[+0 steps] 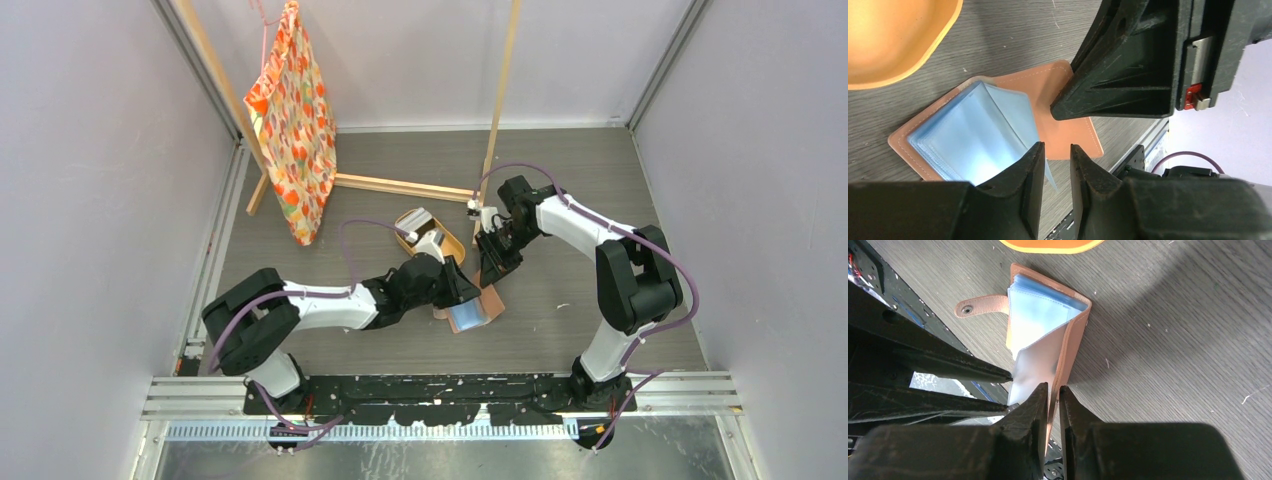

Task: Put the credit cards into the card holder
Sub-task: Open the card holder at the center of the board.

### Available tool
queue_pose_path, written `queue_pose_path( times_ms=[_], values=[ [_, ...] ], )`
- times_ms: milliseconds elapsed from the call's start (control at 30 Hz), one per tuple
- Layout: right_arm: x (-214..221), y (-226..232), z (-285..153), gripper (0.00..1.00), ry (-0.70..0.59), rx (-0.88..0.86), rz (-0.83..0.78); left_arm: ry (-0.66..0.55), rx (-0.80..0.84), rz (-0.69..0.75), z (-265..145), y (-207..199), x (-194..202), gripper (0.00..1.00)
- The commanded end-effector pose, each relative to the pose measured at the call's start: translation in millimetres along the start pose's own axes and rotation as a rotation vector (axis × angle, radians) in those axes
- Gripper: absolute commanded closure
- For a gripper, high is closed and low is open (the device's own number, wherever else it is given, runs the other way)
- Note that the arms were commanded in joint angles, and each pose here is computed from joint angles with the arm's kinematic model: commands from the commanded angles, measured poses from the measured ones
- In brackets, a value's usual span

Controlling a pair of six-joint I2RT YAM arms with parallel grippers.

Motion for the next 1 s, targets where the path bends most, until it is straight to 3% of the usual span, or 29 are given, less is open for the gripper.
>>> queue_pose_path(
  times_ms=[0, 200, 733, 967],
  values=[
    [-7, 5, -5, 0.8, -0.012, -0.019, -0.018, -0.023, 0.034, 0.013, 6, -10, -9, 0.73],
    [-8, 4, -12, 0.72, -0.028, -0.028, -0.013, -0.016, 0.06, 0.005, 19, -6, -7, 0.72],
    [-11, 3, -28, 0.47, -0.082, -0.058, 0.005, -0.027, 0.367, -0.03, 42, -27, -6, 0.65],
    [-12, -11, -20, 0.46, -0.064, 0.014, 0.036, -0.015, 0.367, -0.035, 50, -26, -5, 0.57]
  ],
)
Point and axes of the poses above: each gripper's point midway between its finger pads, its own z axis out along the fingers, its own y axis along the line the jaws close on, x = y × z, the point moved 6 cm from there along -z, back along the fingers, and after that the axes turned 13 degrees about z, right-handed, at the moved point
